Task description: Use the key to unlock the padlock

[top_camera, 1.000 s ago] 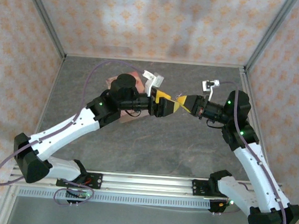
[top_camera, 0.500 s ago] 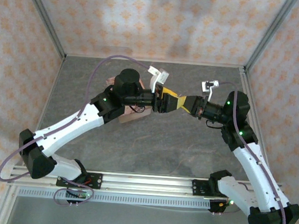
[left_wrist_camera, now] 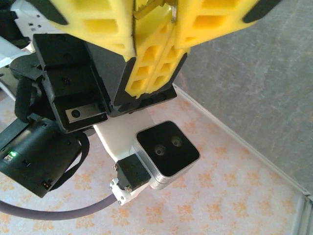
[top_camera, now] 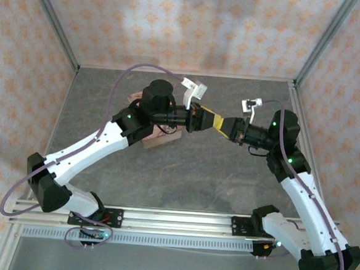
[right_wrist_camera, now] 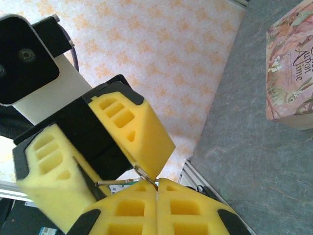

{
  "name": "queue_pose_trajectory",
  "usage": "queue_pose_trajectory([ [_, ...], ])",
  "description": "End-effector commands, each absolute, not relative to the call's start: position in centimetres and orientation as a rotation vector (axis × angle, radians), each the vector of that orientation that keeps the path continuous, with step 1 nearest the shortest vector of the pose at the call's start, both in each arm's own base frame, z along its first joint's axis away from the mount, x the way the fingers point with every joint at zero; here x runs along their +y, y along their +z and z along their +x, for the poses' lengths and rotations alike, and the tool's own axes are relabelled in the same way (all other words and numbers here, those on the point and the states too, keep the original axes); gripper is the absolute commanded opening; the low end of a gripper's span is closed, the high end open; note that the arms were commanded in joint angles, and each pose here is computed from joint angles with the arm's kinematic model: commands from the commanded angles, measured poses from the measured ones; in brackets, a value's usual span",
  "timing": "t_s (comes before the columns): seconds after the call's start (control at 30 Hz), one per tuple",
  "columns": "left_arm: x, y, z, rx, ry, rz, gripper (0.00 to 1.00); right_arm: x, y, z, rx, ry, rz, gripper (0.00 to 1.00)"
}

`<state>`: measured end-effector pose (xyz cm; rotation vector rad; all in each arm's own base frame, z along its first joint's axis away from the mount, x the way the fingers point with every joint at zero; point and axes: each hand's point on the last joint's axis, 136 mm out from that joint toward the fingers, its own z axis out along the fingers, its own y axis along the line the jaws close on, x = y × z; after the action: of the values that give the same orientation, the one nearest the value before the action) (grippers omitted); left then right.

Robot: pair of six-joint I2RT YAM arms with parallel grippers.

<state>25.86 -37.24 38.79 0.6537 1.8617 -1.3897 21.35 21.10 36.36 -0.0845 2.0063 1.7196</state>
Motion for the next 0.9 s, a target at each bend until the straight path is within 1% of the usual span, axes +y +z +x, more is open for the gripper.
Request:
queue_pose_trajectory([
  [0.0, -37.5, 39.4, 25.4, 1.85, -1.387, 0.674, 0.19, 21.2, 37.3, 20.6, 1.974, 1.712, -0.164, 0.0],
  [0.03, -37.4, 39.4, 25.4, 1.854, -1.377, 0.671, 0.19, 21.2, 37.3, 20.6, 1.974, 1.708, -0.164, 0.0],
  [0.1, -37.2, 39.3, 25.5, 1.858, -1.361, 0.672, 0.13, 21.2, 37.4, 20.6, 1.973, 1.707, -0.167, 0.0],
  [0.2, -36.8, 38.9, 25.7, 1.875, -1.327, 0.659, 0.1, 21.2, 37.3, 20.7, 1.974, 1.705, -0.162, 0.0],
  [0.27, -36.5, 38.7, 25.9, 1.884, -1.298, 0.65, 0.0, 21.2, 37.3, 20.7, 1.974, 1.701, -0.162, 0.0],
  [0.43, -35.6, 38.7, 26.2, 1.891, -1.236, 0.62, 0.0, 21.1, 36.4, 20.6, 1.996, 1.67, -0.171, 0.0],
  [0.47, -35.5, 38.7, 26.2, 1.887, -1.228, 0.621, 0.0, 21.0, 36.3, 20.4, 1.994, 1.661, -0.185, 0.04],
  [0.5, -35.3, 38.8, 26.2, 1.887, -1.22, 0.619, 0.0, 21.0, 36.1, 20.2, 1.995, 1.654, -0.203, 0.1],
  [0.53, -35.1, 38.8, 26.2, 1.887, -1.208, 0.615, 0.0, 20.9, 35.7, 20.1, 2.004, 1.628, -0.211, 0.22],
  [0.57, -35.0, 38.8, 26.2, 1.888, -1.197, 0.614, 0.0, 20.5, 35.1, 19.9, 2.017, 1.576, -0.218, 0.36],
  [0.6, -34.9, 38.8, 26.2, 1.888, -1.192, 0.615, 0.0, 20.2, 34.5, 19.9, 2.029, 1.528, -0.21, 0.45],
  [0.63, -34.8, 38.8, 26.1, 1.887, -1.192, 0.618, 0.0, 19.7, 34.1, 20.2, 2.03, 1.48, -0.189, 0.51],
  [0.7, -34.8, 38.8, 26.0, 1.887, -1.197, 0.627, 0.0, 19.4, 34.1, 20.3, 1.993, 1.464, -0.172, 0.52],
  [0.73, -34.9, 38.9, 25.8, 1.889, -1.201, 0.63, 0.0, 19.4, 34.5, 20.4, 1.965, 1.469, -0.162, 0.5],
  [0.87, -35.0, 39.1, 25.8, 1.886, -1.234, 0.611, 0.0, 19.5, 36.4, 20.4, 1.822, 1.547, -0.167, 0.4],
])
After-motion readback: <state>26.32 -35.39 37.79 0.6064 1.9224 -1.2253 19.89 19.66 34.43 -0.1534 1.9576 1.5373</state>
